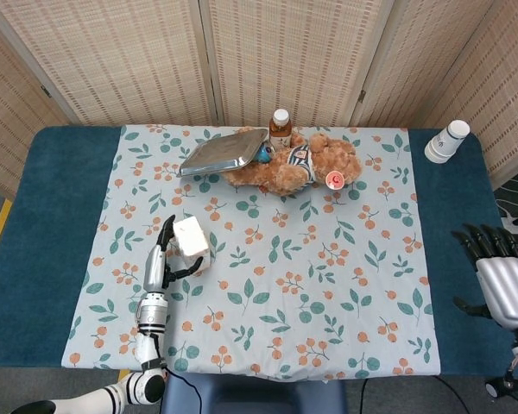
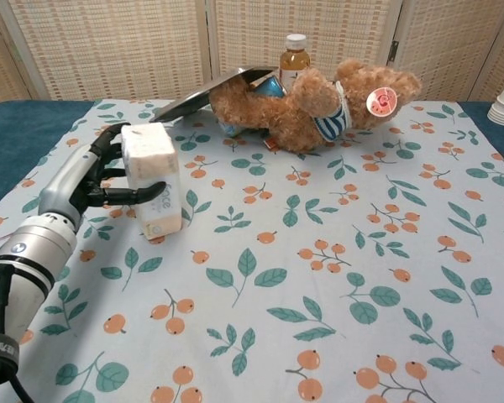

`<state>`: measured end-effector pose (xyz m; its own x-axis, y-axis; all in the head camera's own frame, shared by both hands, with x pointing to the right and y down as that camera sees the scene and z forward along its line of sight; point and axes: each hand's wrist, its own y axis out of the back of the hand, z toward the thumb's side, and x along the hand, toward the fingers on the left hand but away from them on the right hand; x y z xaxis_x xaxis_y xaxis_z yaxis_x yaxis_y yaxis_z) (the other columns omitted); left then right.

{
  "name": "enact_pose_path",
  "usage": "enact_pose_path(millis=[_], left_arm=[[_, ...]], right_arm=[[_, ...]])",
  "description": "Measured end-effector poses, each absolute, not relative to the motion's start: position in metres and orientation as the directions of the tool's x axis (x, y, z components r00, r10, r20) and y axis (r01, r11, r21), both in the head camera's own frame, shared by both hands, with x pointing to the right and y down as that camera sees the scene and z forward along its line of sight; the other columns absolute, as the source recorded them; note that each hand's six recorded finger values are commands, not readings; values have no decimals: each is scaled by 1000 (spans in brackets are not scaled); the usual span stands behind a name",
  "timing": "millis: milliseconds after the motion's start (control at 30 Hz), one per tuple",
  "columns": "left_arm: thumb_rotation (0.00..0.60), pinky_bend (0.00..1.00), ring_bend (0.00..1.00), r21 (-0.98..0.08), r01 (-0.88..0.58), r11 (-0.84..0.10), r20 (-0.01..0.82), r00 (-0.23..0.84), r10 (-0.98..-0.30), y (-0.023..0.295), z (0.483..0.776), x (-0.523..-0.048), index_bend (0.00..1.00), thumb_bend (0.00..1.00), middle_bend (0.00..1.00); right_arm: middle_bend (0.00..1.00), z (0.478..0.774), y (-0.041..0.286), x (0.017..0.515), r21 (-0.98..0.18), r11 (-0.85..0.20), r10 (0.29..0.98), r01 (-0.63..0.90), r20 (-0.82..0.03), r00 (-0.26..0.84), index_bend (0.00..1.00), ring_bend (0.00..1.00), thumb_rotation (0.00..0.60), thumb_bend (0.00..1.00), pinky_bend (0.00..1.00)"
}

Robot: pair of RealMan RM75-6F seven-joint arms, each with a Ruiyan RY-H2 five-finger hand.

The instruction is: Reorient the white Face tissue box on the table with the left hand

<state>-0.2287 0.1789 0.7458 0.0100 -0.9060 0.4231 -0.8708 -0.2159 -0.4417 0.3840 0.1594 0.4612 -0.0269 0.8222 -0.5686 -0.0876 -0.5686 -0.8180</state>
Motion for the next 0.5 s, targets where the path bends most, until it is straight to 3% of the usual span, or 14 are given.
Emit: enact_pose_path(millis=[500], left_arm=[[600,97,0,-438,-871,-220,401,29,-915,175,735,-243,0,144,0]], right_arm=[[46,461,160,382,-818,-568,822,-88,-569,-21,141,0,600,118,0]])
